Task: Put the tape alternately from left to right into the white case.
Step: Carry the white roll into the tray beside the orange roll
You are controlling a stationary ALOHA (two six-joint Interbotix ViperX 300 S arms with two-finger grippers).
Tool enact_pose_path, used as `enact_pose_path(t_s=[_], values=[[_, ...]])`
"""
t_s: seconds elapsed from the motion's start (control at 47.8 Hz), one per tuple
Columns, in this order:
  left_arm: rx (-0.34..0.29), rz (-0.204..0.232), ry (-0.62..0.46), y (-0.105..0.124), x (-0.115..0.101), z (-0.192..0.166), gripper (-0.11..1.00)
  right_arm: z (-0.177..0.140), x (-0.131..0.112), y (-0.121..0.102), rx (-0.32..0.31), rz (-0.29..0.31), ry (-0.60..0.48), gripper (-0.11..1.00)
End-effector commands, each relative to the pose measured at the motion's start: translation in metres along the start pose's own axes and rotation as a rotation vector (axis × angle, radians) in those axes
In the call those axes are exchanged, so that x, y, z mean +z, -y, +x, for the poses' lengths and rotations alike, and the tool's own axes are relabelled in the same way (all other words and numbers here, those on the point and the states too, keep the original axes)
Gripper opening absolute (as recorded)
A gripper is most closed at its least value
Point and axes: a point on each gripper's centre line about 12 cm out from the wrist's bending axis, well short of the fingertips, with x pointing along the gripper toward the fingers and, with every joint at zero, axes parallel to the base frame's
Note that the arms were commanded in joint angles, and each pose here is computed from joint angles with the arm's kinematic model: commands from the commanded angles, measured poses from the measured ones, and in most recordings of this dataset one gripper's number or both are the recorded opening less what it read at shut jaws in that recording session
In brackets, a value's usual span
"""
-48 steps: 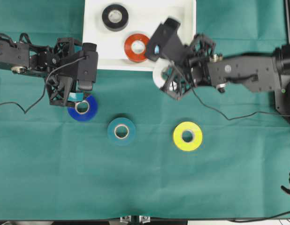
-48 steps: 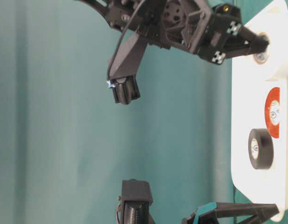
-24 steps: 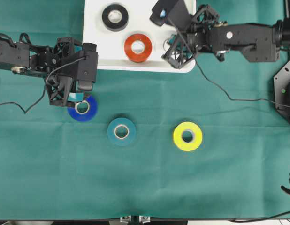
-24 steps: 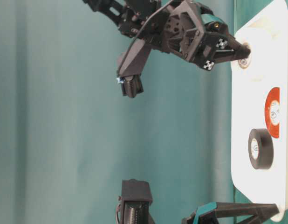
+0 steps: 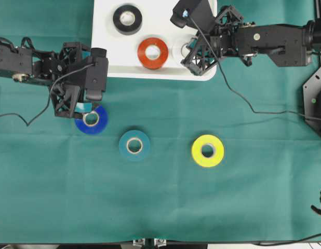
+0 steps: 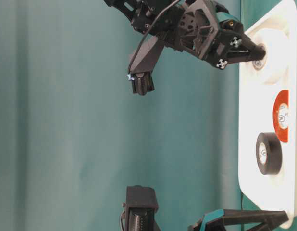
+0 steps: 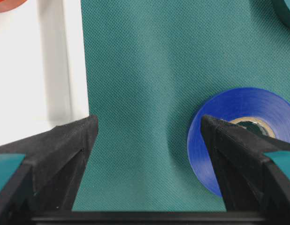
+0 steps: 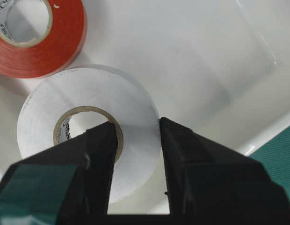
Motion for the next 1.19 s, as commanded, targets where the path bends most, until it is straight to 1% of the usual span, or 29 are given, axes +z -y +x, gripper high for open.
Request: enact_pose_path(t_s=[0.0, 0.356, 0.398, 0.523, 0.544, 0.565, 0.586, 0.67, 0.837, 1.172], values=[[0.005, 0.000, 0.040, -0.001, 0.009, -0.007, 0.68, -0.005, 0.007, -0.002, 0.021, 0.007, 0.027, 0.29], [0.005, -0.003, 0.041, -0.001, 0.010, -0.007, 0.68, -0.004, 0.005, -0.001, 0.019, 0.000, 0.026, 0.30], [0.005, -0.003, 0.041, -0.001, 0.010, -0.007, 0.68, -0.004, 0.004, -0.001, 0.019, -0.005, 0.025, 0.39], [0.005, -0.005, 0.040, 0.000, 0.009, -0.007, 0.68, -0.004, 0.005, -0.001, 0.014, -0.017, 0.030, 0.76], [0.005, -0.005, 0.040, 0.000, 0.009, -0.007, 0.68, -0.004, 0.005, 0.000, 0.013, -0.020, 0.032, 0.81], [0.005, -0.003, 0.040, -0.001, 0.009, -0.007, 0.68, -0.004, 0.004, 0.000, 0.012, -0.021, 0.031, 0.84], [0.004, -0.005, 0.038, 0.000, 0.008, -0.007, 0.68, -0.004, 0.004, 0.000, 0.010, -0.023, 0.031, 0.84], [0.004, -0.005, 0.038, 0.000, 0.008, -0.007, 0.68, -0.004, 0.005, 0.000, 0.012, -0.022, 0.033, 0.79], [0.005, -0.005, 0.041, -0.001, 0.010, -0.007, 0.68, -0.004, 0.005, -0.001, 0.018, -0.022, 0.037, 0.79], [0.003, -0.005, 0.034, 0.000, 0.008, -0.007, 0.68, -0.010, 0.010, -0.016, 0.108, -0.036, 0.094, 0.79]])
